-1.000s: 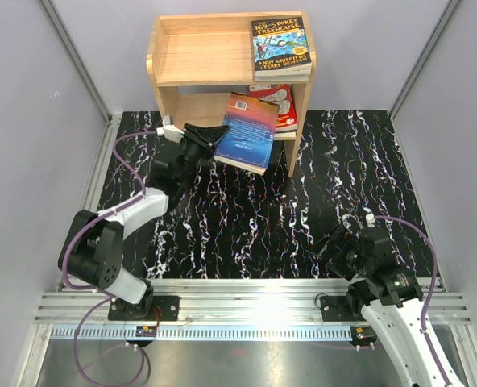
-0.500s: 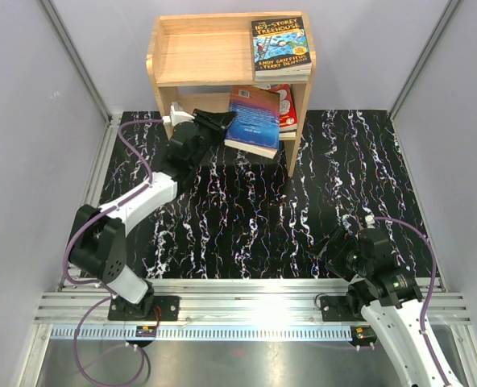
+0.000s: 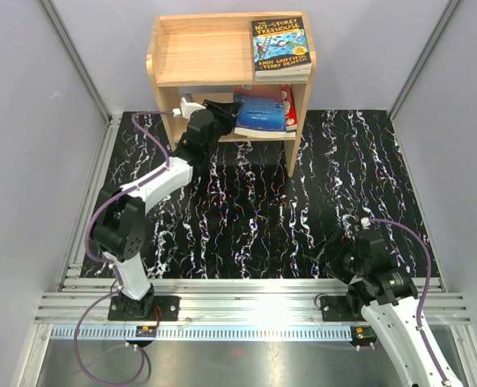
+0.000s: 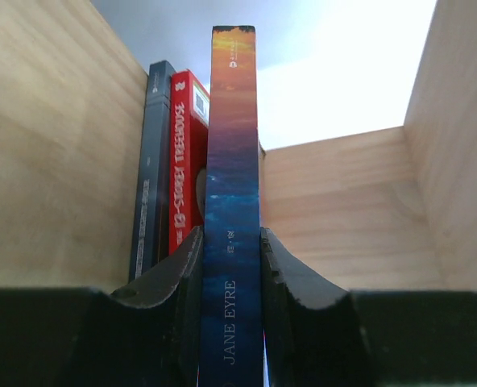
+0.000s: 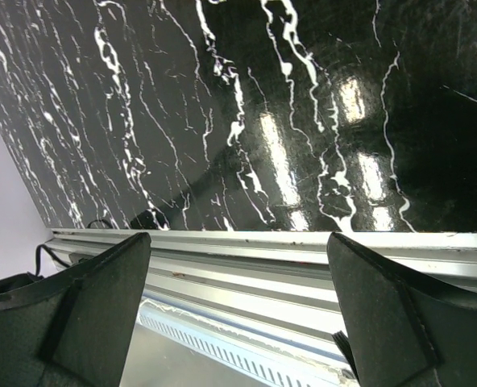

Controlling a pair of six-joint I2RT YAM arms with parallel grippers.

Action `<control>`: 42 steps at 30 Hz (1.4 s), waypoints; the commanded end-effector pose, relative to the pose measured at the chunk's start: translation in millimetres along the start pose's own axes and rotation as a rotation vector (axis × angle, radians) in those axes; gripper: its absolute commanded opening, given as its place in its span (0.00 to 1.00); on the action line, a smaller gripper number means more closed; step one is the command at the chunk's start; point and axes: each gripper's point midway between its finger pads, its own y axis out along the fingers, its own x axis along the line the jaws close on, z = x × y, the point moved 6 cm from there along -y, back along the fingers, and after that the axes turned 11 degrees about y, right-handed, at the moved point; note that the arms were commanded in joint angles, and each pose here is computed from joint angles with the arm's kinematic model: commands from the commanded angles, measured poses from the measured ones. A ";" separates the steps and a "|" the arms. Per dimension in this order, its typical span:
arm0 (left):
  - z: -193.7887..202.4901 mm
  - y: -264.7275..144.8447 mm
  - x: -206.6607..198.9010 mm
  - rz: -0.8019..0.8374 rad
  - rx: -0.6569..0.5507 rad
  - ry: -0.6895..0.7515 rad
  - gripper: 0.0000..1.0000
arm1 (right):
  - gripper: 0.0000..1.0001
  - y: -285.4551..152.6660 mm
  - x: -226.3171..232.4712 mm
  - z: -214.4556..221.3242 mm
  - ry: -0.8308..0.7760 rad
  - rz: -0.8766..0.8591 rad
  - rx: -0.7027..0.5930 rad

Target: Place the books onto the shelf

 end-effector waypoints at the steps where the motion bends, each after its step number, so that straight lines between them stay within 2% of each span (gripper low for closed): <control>1: -30.8 8.2 -59.1 0.155 -0.155 -0.014 0.00 | 0.97 3.1 3.9 0.2 -0.035 -0.030 0.018; 7: -17.9 35.2 -71.9 0.148 -0.119 0.055 0.02 | 0.97 9.8 -0.3 2.5 -0.024 -0.030 0.037; 8: -16.0 36.8 -73.9 0.156 -0.116 0.069 0.07 | 0.97 11.2 -1.5 2.7 -0.023 -0.028 0.039; 9: -15.1 36.4 -82.5 0.181 -0.112 0.080 0.19 | 0.97 11.8 -0.9 2.5 -0.025 -0.030 0.039; 11: -8.9 40.2 -79.1 0.167 -0.094 0.114 0.32 | 0.97 12.5 -0.9 2.4 -0.025 -0.030 0.041; 12: -5.7 39.9 -82.3 0.183 -0.076 0.121 0.42 | 0.97 12.7 -0.2 2.0 -0.024 -0.033 0.040; 14: -0.4 41.6 -81.4 0.202 -0.051 0.131 0.47 | 0.97 13.1 0.4 1.8 -0.027 -0.035 0.040; 19: 7.2 47.3 -93.4 0.268 0.019 0.198 0.75 | 0.97 13.3 0.1 1.9 -0.027 -0.032 0.044; 20: 9.1 48.4 -97.1 0.277 0.045 0.216 0.77 | 0.97 13.2 0.0 1.9 -0.028 -0.032 0.041; 22: 17.8 53.5 -89.0 0.238 0.098 0.273 0.85 | 0.97 12.6 -0.1 2.0 -0.025 -0.034 0.039; 23: 12.7 51.6 -100.7 0.256 0.099 0.286 0.91 | 0.97 12.0 -0.1 2.2 -0.026 -0.038 0.037; 25: 15.1 49.5 -92.4 0.185 0.144 0.354 0.97 | 0.97 11.5 -0.5 2.7 -0.024 -0.038 0.037; 30: 8.5 32.8 -72.2 0.025 0.182 0.474 0.99 | 0.97 11.2 -0.6 3.3 -0.019 -0.047 0.036; 33: 7.4 18.5 -60.2 -0.013 0.200 0.534 0.99 | 0.97 11.6 -0.5 3.0 -0.019 -0.045 0.035; 42: -11.5 -6.8 -62.9 -0.050 0.135 0.647 0.99 | 0.97 10.4 -1.5 2.3 -0.015 -0.040 0.022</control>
